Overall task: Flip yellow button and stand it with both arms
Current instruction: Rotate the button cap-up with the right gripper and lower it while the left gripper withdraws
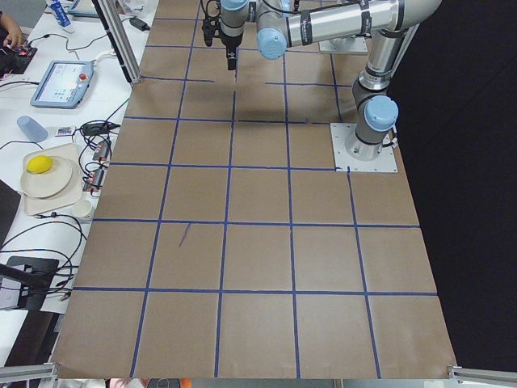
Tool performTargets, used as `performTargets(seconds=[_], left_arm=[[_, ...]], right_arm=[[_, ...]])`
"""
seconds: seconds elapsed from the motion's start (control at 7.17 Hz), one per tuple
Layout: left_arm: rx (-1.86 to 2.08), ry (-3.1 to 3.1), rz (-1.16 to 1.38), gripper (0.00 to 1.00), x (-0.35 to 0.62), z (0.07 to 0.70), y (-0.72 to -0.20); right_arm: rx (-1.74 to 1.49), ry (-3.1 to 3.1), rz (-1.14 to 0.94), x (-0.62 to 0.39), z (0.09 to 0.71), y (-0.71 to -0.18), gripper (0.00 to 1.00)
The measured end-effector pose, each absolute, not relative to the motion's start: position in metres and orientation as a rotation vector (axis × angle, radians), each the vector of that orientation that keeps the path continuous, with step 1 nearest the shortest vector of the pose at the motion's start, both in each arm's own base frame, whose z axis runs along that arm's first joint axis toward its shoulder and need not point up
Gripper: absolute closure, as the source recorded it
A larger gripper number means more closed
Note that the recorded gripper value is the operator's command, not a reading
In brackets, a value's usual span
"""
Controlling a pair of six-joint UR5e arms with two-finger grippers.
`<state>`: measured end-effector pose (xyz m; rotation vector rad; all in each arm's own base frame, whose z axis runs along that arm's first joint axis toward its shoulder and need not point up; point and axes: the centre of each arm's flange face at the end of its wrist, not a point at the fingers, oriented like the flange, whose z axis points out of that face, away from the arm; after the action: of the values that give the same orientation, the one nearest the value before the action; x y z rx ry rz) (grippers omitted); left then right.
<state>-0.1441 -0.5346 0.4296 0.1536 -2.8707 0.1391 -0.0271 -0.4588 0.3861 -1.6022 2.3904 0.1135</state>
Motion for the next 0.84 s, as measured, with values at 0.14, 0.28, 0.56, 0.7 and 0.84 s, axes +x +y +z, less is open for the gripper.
performTargets(seconds=[0.14,0.28,0.56,0.7,0.84], left_arm=[[0.122,-2.953,0.095,0.0,-0.141,0.449,-0.534],[0.104,-3.016,0.037,0.0,-0.138,0.47,-0.532],[0.052,-3.083,-0.013,0.0,-0.139,0.499,-0.517],[-0.003,-3.091,-0.035,0.0,-0.141,0.504,-0.509],[-0.044,-3.092,-0.043,0.0,-0.14,0.507,-0.508]], right_arm=[[-1.685,2.347,0.071,-0.068,0.376,-0.454,0.8],[-1.777,2.296,0.022,-0.108,0.364,-0.45,0.8],[-1.948,2.213,-0.054,-0.178,0.335,-0.448,0.8],[-2.078,2.146,-0.085,-0.207,0.32,-0.453,0.8],[-2.209,2.039,-0.106,-0.228,0.306,-0.455,0.8]])
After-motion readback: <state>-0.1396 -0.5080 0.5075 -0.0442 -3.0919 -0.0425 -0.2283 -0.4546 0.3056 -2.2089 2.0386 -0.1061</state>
